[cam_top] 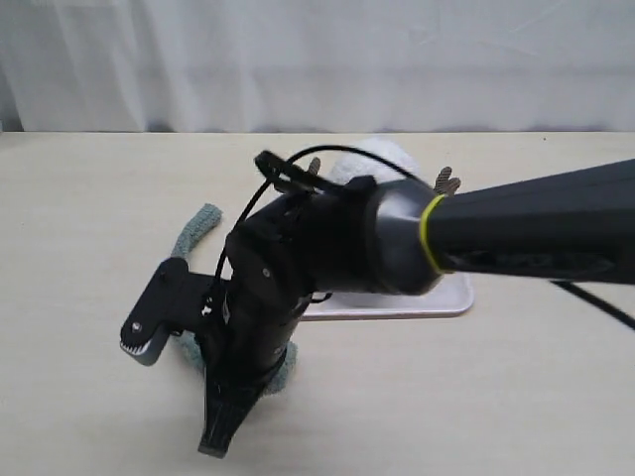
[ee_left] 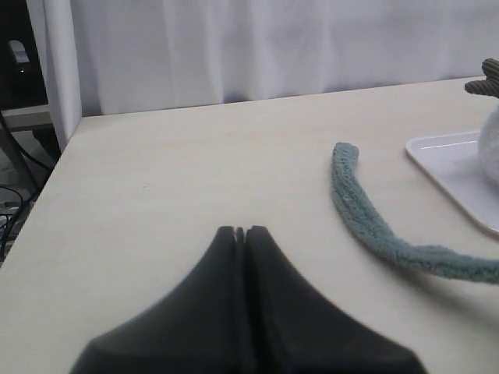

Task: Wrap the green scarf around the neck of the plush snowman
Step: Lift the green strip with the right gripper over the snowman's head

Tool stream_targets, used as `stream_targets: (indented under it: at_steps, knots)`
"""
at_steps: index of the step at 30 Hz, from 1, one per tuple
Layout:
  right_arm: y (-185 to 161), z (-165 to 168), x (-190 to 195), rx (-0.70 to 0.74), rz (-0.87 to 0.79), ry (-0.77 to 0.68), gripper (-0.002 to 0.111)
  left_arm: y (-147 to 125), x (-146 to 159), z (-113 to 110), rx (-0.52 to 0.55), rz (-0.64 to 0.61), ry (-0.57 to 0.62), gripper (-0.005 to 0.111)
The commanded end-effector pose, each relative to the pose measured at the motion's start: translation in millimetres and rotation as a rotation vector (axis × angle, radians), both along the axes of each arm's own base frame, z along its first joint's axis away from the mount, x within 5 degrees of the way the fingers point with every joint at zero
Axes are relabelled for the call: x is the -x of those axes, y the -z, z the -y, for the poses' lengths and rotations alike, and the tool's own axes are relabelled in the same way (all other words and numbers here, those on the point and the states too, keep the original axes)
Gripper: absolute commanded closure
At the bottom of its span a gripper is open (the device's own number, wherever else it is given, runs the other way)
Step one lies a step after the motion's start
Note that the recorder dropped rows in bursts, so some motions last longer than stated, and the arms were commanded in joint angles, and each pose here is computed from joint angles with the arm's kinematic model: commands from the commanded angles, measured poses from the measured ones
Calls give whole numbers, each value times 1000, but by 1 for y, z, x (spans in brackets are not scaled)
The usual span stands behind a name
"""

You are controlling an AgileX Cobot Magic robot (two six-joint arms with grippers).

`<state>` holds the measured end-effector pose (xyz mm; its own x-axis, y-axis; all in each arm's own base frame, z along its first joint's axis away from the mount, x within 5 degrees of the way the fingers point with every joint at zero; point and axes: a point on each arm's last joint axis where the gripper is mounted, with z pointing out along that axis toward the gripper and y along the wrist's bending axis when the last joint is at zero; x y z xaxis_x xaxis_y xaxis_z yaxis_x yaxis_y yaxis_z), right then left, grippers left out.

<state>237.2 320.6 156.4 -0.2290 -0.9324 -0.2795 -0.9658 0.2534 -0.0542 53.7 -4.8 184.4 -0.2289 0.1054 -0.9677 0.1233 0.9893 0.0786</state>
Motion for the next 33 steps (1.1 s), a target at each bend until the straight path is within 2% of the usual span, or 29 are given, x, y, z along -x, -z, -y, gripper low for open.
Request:
stream_targets:
  at_steps: [1,10,13,17,19,23,27,30,33]
  knots:
    - [-55,8,6,-92,91,-24,104,0,0,0,-1,7,0,107]
    - [-167,47,34,-290,286,-41,104,0,0,0,-1,7,0,107]
    - [-205,71,46,-331,407,-58,104,0,0,0,-1,7,0,107]
    - [-241,106,59,-291,581,-73,104,0,0,0,1,9,0,107]
    - [-250,118,59,-280,640,-10,104,0,0,0,1,9,0,107]
    - [-249,127,49,-188,738,74,104,0,0,0,1,9,0,107]
    - [-225,129,31,-26,853,130,104,0,0,0,1,9,0,107]
    - [-212,124,17,29,919,186,104,0,0,0,1,9,0,107]
    - [-204,114,8,58,966,138,104,0,0,0,1,9,0,107]
